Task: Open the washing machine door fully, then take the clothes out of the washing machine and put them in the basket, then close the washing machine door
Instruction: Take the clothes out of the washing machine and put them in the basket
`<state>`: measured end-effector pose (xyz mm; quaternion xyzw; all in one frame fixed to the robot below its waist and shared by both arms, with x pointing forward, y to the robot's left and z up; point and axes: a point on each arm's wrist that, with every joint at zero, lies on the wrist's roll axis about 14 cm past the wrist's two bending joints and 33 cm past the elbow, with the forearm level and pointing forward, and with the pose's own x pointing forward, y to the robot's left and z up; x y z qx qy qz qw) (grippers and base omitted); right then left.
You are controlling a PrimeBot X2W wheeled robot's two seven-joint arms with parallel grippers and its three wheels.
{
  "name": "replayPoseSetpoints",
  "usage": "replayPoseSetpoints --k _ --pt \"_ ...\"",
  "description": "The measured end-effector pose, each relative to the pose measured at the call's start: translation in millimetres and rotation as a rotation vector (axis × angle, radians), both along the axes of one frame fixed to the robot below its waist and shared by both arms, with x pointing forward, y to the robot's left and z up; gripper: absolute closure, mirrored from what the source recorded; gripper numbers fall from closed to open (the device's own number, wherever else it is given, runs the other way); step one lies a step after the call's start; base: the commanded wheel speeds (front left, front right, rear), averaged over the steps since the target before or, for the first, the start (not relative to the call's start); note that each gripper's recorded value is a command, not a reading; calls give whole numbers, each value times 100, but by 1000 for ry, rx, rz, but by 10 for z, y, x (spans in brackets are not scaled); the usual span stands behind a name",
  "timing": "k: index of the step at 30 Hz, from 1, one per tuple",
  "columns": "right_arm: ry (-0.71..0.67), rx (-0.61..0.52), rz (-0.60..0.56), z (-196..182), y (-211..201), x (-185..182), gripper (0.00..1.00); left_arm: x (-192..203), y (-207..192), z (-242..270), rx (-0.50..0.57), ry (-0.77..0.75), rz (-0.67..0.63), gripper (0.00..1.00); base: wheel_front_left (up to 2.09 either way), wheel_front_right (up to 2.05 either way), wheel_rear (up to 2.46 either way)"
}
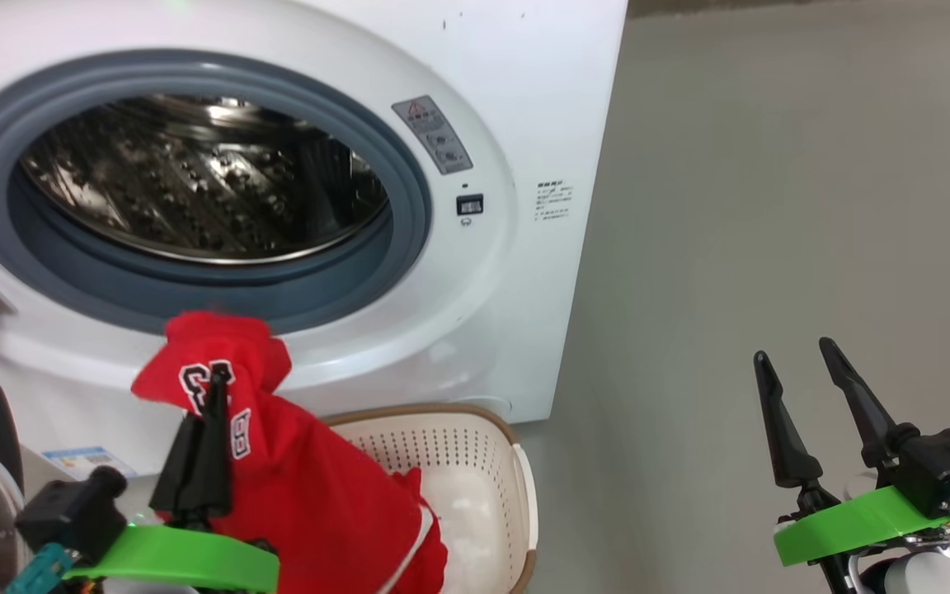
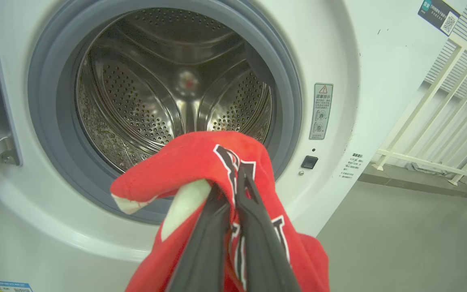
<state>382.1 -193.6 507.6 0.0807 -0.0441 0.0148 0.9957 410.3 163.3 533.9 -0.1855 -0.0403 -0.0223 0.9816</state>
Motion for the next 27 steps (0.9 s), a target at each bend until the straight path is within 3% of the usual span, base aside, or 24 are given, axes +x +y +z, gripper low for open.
replayPoseSetpoints --k 15,27 --pt "58 0 6 -240 23 291 0 259 -192 -1246 -122 380 -28 100 0 0 0" --pt "101 -2 10 -465 36 564 0 564 -532 -2087 -123 662 -122 100 0 0 0"
